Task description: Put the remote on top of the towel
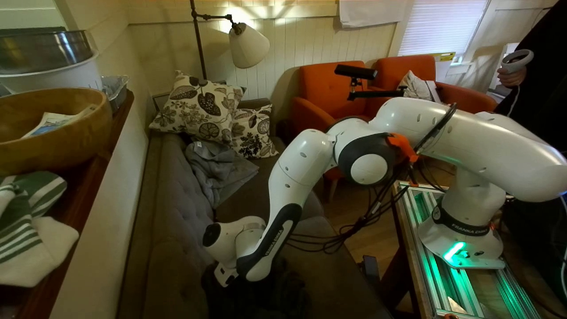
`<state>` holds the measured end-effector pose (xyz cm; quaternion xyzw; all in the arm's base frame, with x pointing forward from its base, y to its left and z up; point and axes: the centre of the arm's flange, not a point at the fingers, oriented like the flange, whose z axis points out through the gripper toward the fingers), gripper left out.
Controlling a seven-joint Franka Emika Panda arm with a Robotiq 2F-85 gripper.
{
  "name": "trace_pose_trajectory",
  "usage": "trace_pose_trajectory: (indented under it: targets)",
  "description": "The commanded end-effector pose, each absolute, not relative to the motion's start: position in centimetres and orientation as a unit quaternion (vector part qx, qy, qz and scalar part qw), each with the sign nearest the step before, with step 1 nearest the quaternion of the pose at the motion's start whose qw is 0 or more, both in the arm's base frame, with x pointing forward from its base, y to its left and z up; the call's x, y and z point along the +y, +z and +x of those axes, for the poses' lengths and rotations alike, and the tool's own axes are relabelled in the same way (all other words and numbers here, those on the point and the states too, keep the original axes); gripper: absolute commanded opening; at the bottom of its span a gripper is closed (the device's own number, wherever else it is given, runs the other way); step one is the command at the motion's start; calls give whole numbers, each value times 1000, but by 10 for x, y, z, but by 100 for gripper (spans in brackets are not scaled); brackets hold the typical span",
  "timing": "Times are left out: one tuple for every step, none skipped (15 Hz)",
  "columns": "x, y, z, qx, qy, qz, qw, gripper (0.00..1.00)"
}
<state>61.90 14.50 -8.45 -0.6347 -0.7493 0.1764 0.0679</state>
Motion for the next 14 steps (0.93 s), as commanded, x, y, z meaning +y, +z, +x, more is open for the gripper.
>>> trace_pose_trajectory:
  targets:
    - [148,-98,632,-747,180,-634,87,72]
    - [147,-100,633,-746,182,-635,90,62]
    - [147,-101,633,-744,183,-636,92,55]
    - [147,-102,634,-743,185,-636,93,46]
    - [147,-102,634,-742,187,-637,94,40]
    - [147,-102,634,-741,190,-637,95,32]
    - [147,-102,635,-740,192,-637,96,26]
    - [147,-101,634,-740,193,-638,96,26]
    - [147,-97,631,-740,194,-637,95,26]
    - [145,-89,626,-741,193,-638,85,26]
    - [141,-72,613,-741,185,-643,65,26]
    - [136,-59,604,-739,177,-648,49,26]
    - [130,-42,590,-734,168,-658,27,26]
    - [124,-28,582,-729,157,-667,11,26]
